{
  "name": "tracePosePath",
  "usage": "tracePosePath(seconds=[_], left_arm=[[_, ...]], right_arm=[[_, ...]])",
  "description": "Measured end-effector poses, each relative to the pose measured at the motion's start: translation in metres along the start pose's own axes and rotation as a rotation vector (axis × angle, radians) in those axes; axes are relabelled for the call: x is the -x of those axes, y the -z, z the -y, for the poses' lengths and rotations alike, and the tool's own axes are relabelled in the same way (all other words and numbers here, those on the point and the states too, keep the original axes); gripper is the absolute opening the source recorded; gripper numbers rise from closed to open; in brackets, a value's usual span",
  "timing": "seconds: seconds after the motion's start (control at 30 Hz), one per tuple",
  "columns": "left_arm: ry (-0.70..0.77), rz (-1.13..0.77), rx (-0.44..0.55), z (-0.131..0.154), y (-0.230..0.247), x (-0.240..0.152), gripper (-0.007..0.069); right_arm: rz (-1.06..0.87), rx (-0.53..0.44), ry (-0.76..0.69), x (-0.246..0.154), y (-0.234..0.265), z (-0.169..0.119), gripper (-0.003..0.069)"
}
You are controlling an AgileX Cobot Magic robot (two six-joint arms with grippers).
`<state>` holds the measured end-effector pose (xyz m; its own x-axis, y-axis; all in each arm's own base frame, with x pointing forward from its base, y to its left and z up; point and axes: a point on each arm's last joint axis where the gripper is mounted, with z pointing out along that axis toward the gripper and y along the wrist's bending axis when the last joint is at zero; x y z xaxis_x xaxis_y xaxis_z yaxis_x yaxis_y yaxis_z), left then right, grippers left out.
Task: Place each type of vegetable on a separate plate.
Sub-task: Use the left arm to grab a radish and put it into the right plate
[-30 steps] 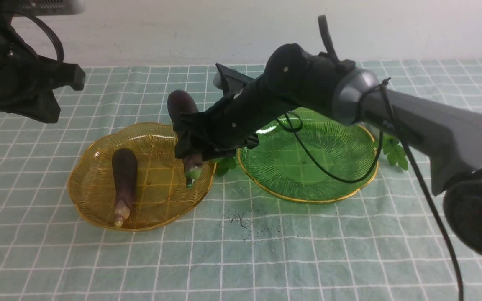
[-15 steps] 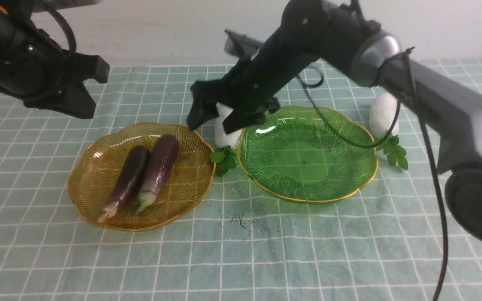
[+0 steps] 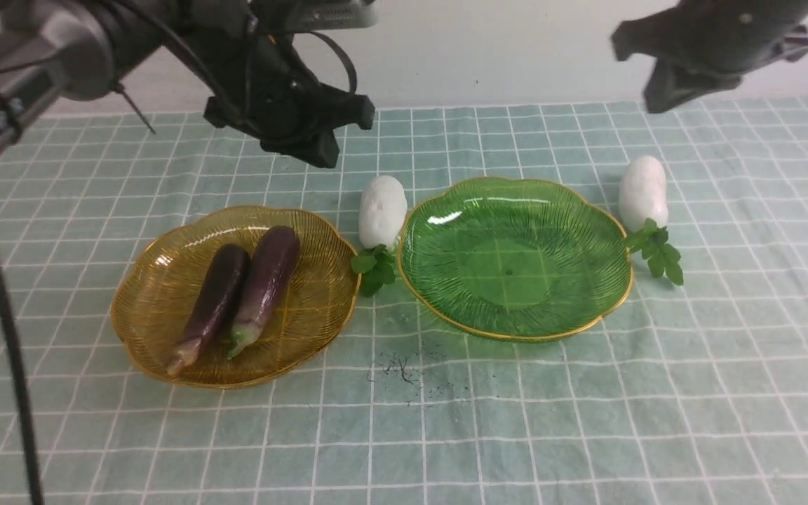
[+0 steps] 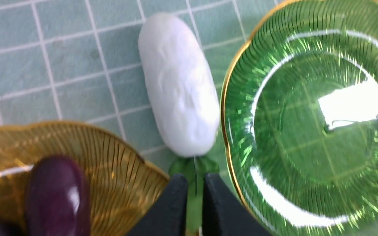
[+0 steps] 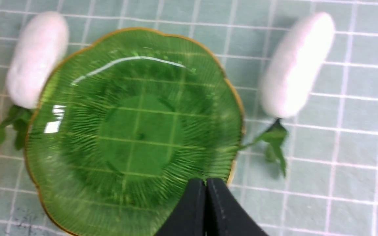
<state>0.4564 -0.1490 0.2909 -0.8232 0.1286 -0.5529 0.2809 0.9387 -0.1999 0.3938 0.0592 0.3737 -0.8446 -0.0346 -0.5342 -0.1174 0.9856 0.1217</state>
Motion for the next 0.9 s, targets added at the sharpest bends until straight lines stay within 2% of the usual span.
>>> tracePosePath(seconds=[0.1, 0.2, 0.23, 0.3, 0.33, 0.37, 0.4, 0.47, 0.53, 0.63, 0.73, 0.8, 0.9], left_arm=[[0.008, 0.019, -0.008, -0.002, -0.018, 0.004, 0.0139], [0.018, 0.053, -0.012, -0.006, -0.05, 0.009, 0.0272], [0.021, 0.061, -0.015, -0.007, -0.059, 0.01, 0.033], [0.026, 0.064, -0.014, -0.009, -0.072, 0.009, 0.0395], [0.03, 0.06, -0.012, -0.011, -0.084, 0.006, 0.0472], [0.031, 0.056, -0.013, -0.011, -0.087, 0.005, 0.0479], [0.042, 0.047, -0.013, -0.013, -0.098, 0.002, 0.0528], [0.061, 0.032, -0.018, -0.015, -0.11, -0.003, 0.0572], [0.086, 0.018, -0.03, -0.016, -0.123, -0.008, 0.0595], [0.111, 0.008, -0.045, -0.017, -0.133, -0.013, 0.0586], [0.119, 0.021, -0.048, -0.017, -0.136, -0.012, 0.0526], [0.121, 0.022, -0.05, -0.017, -0.136, -0.012, 0.0445], [0.116, 0.022, -0.047, -0.017, -0.135, -0.011, 0.0447]], right_arm=[[0.002, -0.017, -0.022, -0.004, 0.008, 0.012, -0.0014], [0.018, -0.048, -0.067, -0.01, 0.023, 0.034, -0.0015], [0.022, -0.052, -0.071, -0.01, 0.026, 0.036, -0.0015], [0.024, -0.052, -0.077, -0.01, 0.027, 0.038, -0.0015], [0.023, -0.05, -0.077, -0.01, 0.027, 0.039, -0.0015], [0.023, -0.049, -0.077, -0.01, 0.027, 0.039, -0.0015], [0.022, -0.039, -0.068, -0.011, 0.026, 0.038, -0.0015], [0.022, -0.021, -0.058, -0.01, 0.026, 0.036, -0.0015], [0.023, -0.003, -0.046, -0.01, 0.026, 0.034, -0.0015], [0.024, 0.005, -0.035, -0.01, 0.026, 0.034, -0.0015], [0.024, 0.006, -0.03, -0.01, 0.026, 0.034, -0.0015], [0.023, 0.002, -0.026, -0.01, 0.026, 0.034, -0.0015], [0.023, -0.006, -0.023, -0.01, 0.026, 0.035, -0.0015]])
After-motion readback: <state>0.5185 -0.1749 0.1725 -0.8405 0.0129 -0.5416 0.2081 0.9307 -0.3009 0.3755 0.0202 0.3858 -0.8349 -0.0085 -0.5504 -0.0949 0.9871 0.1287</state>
